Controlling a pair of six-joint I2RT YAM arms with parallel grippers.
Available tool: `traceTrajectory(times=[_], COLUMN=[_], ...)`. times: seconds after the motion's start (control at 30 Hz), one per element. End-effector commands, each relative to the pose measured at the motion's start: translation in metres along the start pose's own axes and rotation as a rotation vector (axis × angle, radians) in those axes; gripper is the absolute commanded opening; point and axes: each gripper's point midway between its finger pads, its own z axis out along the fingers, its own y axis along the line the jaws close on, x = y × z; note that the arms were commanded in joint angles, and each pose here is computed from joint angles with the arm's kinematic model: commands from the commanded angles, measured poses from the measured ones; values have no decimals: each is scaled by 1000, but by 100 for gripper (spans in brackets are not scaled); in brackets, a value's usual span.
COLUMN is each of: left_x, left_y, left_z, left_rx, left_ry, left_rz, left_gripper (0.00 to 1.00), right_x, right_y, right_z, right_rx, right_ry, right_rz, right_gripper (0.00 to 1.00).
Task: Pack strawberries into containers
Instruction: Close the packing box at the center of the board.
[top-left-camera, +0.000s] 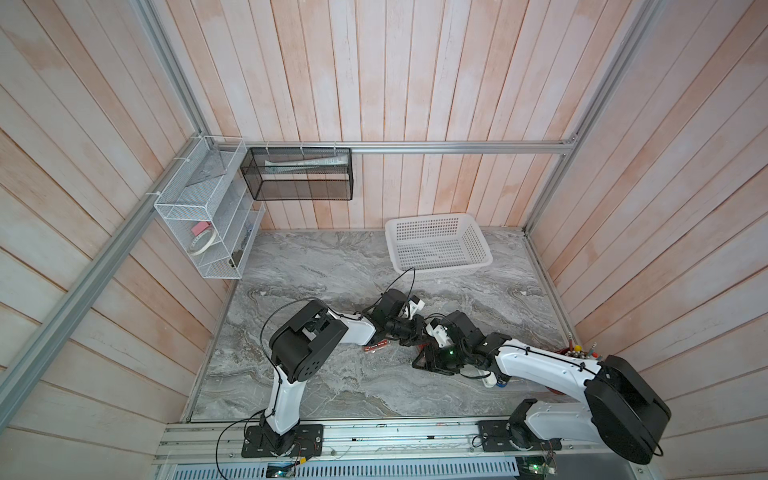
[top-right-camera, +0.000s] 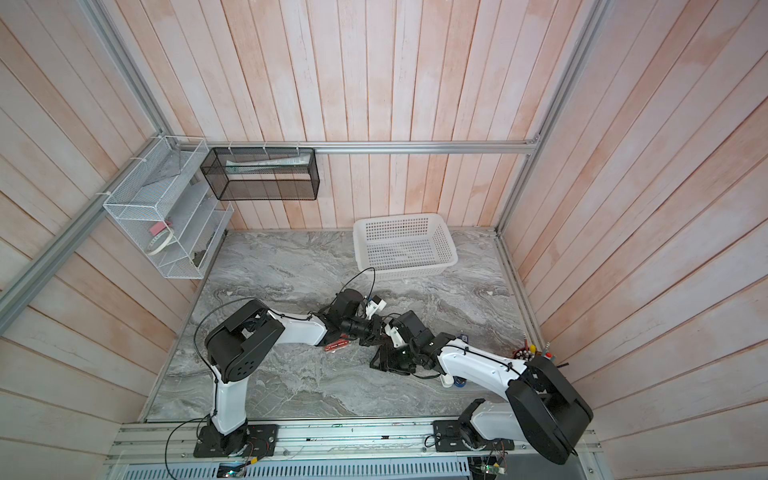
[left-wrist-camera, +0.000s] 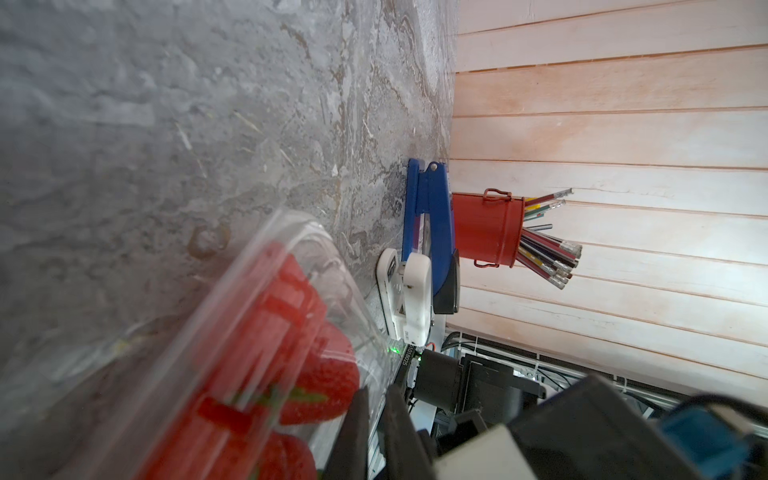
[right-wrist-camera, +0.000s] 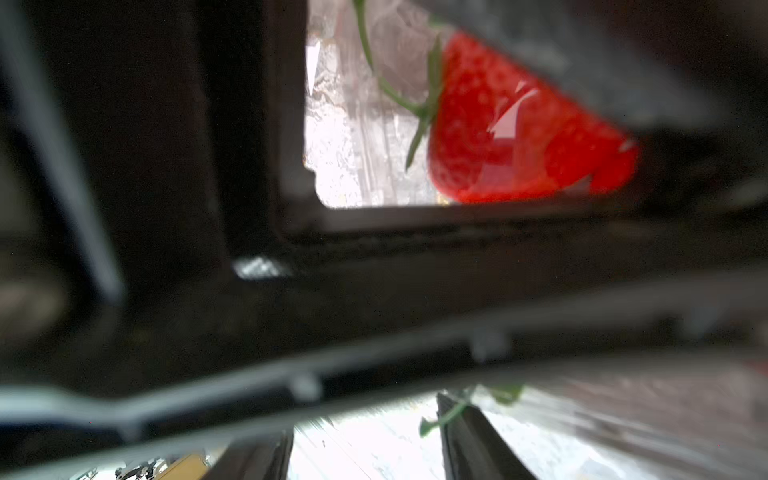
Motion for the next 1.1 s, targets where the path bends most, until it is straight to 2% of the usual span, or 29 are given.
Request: traceTrajectory(times=[0.0,0.17,0.3,0.37,0.5,0.77,0.93,1.07], left_x=[2,2,2,3,3,1,0,-4], left_y=[-4,-3,0,2,5,15,11,2], left_z=[-1,0,0,1,3,6,5,3], left_rx=[20,22,18,15,10,-27,-5,8], left_ry=[3,9,11,15,21,29,27,18], left_rz=[11,6,4,0,-8,-24,-26,-15], left_gripper=[13,13,12,13,12,12,12,12], right_x=[2,-1,-12,-21,-29,-33,-37,-41], right_y=[5,-15,-54,-73,-96,-84,-84,-84], right_z=[-9,-34,-63,-76,-83,-61,-65,-72], right_rx=[-4,43,127,143,136,-10,1,6], right_ry=[-6,-66,-171,-224,-241,-153,-173,-198], right_rz=[-36,20,114,154,206,194,181,182], right_gripper=[55,55,54,52,45,42,42,38])
